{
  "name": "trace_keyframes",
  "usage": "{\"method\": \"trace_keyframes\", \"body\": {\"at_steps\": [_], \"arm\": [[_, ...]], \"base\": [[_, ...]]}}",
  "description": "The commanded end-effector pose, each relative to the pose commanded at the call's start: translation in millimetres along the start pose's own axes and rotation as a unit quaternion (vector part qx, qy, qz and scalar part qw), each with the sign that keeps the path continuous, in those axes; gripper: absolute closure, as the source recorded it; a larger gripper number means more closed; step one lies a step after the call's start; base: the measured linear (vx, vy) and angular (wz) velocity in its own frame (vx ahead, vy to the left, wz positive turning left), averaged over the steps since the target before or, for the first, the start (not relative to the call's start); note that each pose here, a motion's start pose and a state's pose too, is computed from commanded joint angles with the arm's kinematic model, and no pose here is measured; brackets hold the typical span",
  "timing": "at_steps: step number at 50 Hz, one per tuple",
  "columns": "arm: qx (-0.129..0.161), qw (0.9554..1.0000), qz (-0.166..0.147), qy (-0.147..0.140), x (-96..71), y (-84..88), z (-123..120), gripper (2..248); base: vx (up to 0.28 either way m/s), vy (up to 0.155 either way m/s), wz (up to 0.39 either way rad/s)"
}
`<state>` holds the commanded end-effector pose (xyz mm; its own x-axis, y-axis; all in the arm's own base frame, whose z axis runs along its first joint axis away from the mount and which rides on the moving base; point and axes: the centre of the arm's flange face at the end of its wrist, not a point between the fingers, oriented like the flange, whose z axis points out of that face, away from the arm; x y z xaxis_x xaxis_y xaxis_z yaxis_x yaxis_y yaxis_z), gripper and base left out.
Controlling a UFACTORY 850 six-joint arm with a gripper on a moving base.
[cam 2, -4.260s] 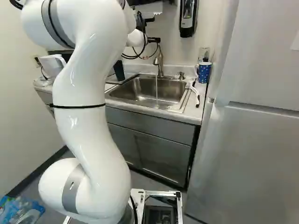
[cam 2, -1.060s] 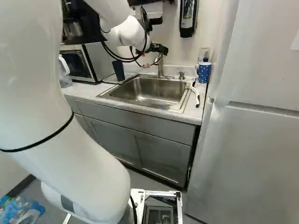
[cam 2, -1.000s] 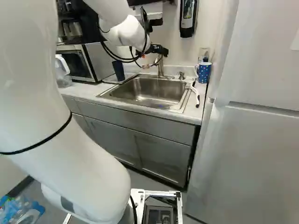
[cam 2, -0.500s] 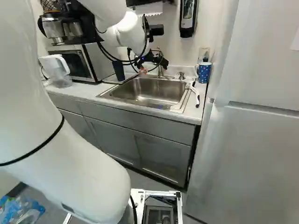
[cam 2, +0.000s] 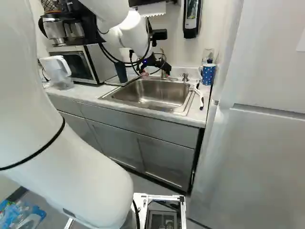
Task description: Rinse the cup and place it in the tray
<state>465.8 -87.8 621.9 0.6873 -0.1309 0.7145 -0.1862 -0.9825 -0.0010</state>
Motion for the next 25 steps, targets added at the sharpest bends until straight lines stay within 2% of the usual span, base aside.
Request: {"method": "trace_keyframes", "body": {"at_steps": [14, 25], "arm": [[0.0, 1.0, 0.0, 0.004, 0.6, 0.0, 0.0, 3], [0.001, 0.9988, 0.005, 0.049, 8.8, -0.2, -0.4, 3]], "base": [[0.0, 0.0, 0.0], [0.0, 0.0, 0.0]]}}
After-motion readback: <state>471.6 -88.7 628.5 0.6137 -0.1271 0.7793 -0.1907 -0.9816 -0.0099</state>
